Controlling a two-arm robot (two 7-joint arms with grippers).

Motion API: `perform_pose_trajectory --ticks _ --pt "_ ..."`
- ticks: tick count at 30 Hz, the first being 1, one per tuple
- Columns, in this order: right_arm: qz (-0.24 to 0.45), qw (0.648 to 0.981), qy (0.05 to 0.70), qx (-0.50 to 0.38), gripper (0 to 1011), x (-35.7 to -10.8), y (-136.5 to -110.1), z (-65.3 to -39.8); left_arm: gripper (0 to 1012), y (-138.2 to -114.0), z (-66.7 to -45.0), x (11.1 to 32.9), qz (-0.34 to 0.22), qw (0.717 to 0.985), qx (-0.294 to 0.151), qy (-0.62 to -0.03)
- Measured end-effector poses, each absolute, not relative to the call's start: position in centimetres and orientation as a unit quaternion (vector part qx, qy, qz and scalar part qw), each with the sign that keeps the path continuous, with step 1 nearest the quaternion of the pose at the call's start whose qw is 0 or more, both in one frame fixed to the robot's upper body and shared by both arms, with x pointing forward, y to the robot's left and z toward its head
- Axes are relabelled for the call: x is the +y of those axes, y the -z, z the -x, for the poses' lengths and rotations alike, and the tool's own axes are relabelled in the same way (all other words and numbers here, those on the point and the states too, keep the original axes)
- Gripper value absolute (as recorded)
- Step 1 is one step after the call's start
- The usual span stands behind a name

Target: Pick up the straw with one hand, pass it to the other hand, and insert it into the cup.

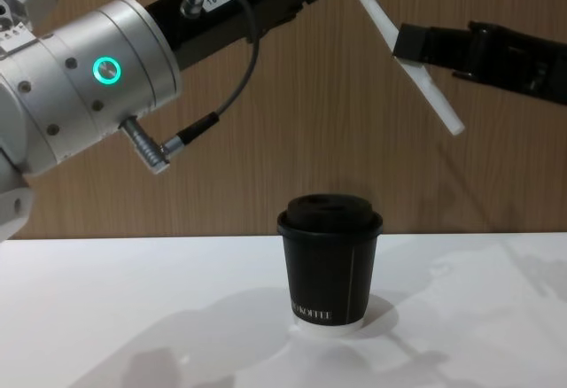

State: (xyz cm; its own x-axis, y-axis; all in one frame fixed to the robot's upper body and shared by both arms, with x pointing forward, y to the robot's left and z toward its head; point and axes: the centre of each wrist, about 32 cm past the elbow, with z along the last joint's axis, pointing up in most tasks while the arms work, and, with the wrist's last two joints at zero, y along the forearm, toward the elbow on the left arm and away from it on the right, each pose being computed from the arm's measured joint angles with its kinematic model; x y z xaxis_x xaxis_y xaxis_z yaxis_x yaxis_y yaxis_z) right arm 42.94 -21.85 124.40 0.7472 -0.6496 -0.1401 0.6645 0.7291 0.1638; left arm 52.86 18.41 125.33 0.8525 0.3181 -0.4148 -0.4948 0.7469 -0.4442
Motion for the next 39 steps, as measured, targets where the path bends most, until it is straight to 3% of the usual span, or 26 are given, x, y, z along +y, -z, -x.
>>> perform_pose_trajectory --ticks 8,31,39 --pt "-0.102 0.930 0.351 0.035 0 -21.84 -124.43 -42.94 885 -125.37 -53.00 18.21 0.281 0.921 0.157 -0.218" --pt "-0.097 0.924 0.369 0.034 0 -22.13 -124.47 -43.16 141 -125.46 -52.80 18.10 0.283 0.923 0.149 -0.216" --pt "-0.096 0.921 0.376 0.035 0 -22.24 -124.51 -43.26 70 -125.45 -52.56 18.07 0.285 0.924 0.143 -0.213"
